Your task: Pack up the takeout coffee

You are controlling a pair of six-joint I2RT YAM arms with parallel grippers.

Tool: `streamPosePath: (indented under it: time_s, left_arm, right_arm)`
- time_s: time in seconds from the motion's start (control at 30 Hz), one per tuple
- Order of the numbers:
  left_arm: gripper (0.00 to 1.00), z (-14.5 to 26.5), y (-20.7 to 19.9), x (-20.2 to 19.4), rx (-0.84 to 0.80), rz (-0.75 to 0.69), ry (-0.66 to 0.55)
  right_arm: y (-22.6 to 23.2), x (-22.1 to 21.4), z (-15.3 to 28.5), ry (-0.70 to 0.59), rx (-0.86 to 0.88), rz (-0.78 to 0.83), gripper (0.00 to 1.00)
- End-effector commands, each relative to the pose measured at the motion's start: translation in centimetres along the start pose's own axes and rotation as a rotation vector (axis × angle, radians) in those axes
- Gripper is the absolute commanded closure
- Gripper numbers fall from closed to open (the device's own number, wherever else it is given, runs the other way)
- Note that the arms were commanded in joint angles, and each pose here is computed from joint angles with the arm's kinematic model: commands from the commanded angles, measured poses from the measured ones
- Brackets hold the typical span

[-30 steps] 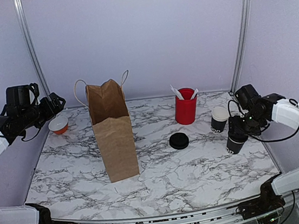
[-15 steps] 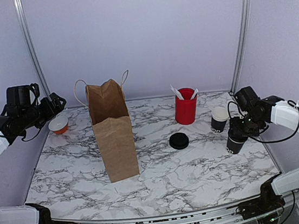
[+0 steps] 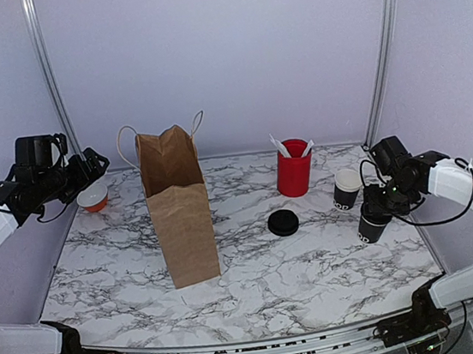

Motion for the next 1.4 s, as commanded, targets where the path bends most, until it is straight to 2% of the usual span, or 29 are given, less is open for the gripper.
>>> streamPosePath:
  time_s: [0.0,0.47,0.83,1.13,1.37]
  left_arm:
    - [0.01,-0.2,-0.6,0.6,-0.031,0.004,-0.009]
    - [0.01,-0.5,-0.9,0.7,-0.044,0.016,0.007]
    - [0.01,-0.4,-1.5,1.1,-0.073,0.029,0.007]
    - [0.01,1.7,-3.2,2.3,-0.170,0.058,-0.023]
    - [0.09,4.6,-4.8,4.2,-0.244,0.058,-0.080]
  right_arm:
    - [0.3,1.6,1.2,-0.031,0.007,-0.010,0.33]
    - [4.0,4.6,5.7,-0.093,0.141,0.065,0.37]
    - [10.8,6.7,13.4,-0.206,0.329,0.173,0.37]
    - [17.5,8.4,19.3,-0.298,0.479,0.266,0.36]
    - [22.2,9.7,23.3,-0.362,0.581,0.339,0.36]
Point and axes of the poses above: each gripper's point midway between its finger pads, its own z axis back along the fingers, its own y axis along the line the jaws close on, x = y × z, the point moved 2 cm from there along z, back along the fingers, and after that the axes turned 11 degrees about -z, right-handed, at the moved point
